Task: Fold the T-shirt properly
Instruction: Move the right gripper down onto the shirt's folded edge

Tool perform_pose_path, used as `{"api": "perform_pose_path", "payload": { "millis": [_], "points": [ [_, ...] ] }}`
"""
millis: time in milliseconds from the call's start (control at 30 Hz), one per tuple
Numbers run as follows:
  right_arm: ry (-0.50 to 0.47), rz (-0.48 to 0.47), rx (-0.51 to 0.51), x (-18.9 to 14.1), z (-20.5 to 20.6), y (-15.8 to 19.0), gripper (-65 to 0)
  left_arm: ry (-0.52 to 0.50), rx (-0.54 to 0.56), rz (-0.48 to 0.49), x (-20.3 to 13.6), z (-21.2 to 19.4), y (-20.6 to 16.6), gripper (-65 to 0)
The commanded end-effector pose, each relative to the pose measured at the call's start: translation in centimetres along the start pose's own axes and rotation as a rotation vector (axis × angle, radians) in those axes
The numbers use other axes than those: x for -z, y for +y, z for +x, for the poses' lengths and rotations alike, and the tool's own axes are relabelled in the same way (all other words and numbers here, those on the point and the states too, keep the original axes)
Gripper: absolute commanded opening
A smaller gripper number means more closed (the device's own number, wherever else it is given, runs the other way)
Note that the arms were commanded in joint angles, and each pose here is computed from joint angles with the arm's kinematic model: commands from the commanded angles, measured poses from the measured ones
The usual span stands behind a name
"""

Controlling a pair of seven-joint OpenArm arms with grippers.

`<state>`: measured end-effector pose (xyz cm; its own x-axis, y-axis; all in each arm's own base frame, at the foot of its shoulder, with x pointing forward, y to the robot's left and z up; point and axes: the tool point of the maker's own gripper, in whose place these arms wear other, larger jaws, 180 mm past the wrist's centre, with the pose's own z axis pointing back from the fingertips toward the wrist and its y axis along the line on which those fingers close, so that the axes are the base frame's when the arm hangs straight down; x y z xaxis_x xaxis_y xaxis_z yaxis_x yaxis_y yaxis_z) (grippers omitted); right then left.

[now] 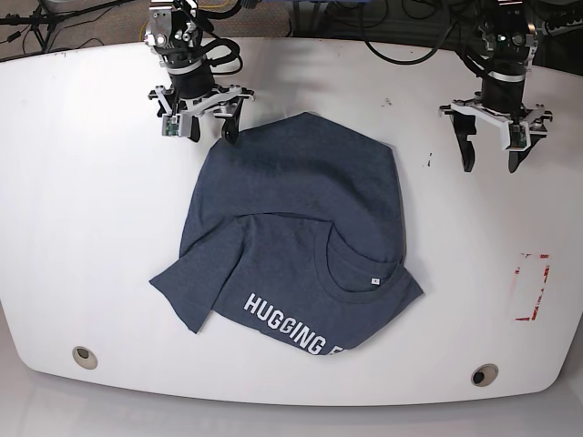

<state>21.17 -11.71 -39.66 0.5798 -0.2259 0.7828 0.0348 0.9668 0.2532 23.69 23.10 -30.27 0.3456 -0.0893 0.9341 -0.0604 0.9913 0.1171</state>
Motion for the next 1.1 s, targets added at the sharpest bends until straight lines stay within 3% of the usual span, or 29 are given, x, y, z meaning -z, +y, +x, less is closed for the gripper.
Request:
{"api": "perform_pose_path", "payload": {
  "millis": [0,1067],
  "points": [
    [-0.046,0.02,0.0,-0.2,1.2,0.6,-25.9,-0.052,0.006,0.0,-0.1,1.4,0.2,-21.6],
    [-0.011,0.026,0.014,0.5,0.5,1.4,-25.6,-0.056,0.006,0.006,-0.1,1.5,0.3,-21.4]
  ]
}}
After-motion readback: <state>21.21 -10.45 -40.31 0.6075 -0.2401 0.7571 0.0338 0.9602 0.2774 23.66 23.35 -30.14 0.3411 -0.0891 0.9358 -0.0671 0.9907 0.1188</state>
